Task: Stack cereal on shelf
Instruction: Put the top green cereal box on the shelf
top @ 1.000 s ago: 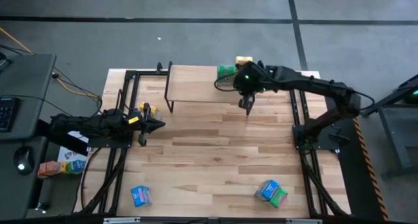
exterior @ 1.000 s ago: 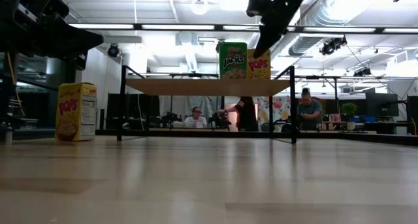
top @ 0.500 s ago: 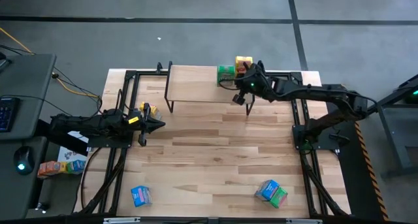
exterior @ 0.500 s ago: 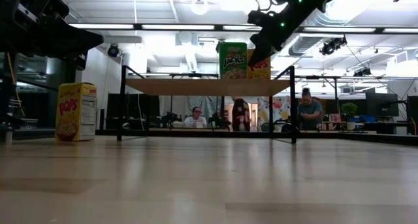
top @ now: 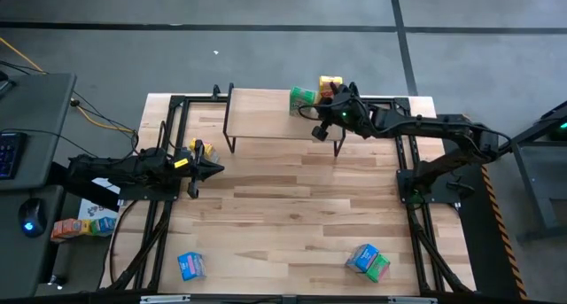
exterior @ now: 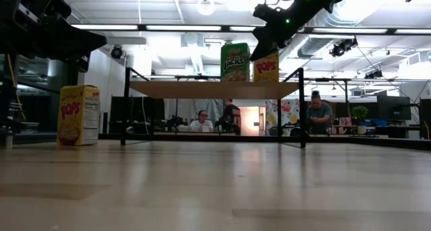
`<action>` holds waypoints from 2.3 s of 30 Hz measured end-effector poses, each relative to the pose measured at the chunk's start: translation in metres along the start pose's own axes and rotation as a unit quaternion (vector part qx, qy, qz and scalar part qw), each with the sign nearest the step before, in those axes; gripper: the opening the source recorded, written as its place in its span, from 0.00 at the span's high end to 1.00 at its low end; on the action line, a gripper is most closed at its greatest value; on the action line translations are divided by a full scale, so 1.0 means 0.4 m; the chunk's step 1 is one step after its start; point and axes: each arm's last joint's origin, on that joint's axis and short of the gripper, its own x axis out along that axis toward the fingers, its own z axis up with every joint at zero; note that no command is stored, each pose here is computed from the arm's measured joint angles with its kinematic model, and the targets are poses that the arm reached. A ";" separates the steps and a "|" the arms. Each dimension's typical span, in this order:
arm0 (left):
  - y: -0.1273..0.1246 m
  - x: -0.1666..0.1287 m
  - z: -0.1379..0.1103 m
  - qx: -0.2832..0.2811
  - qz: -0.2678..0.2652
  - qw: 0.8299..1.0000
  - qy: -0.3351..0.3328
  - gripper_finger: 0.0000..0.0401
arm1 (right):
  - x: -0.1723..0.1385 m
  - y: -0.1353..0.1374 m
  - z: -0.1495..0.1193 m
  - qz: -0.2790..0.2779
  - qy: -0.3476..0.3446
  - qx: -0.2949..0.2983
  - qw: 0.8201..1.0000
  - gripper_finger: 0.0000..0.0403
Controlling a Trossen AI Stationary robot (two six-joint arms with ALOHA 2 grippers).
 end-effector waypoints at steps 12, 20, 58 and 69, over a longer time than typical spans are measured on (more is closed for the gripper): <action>0.000 0.000 0.000 0.000 0.000 1.000 0.000 1.00 | -0.016 0.044 -0.019 0.078 0.036 -0.020 0.996 1.00; 0.000 0.000 0.000 0.000 0.000 1.000 0.000 1.00 | 0.008 0.064 -0.006 0.080 0.002 -0.032 0.996 1.00; 0.000 0.000 -0.001 0.000 0.000 1.000 0.001 1.00 | 0.068 0.124 -0.005 -0.018 -0.015 0.047 0.999 1.00; 0.000 0.000 0.000 0.000 0.000 1.000 0.000 1.00 | 0.090 0.118 -0.016 -0.054 -0.003 0.036 0.998 1.00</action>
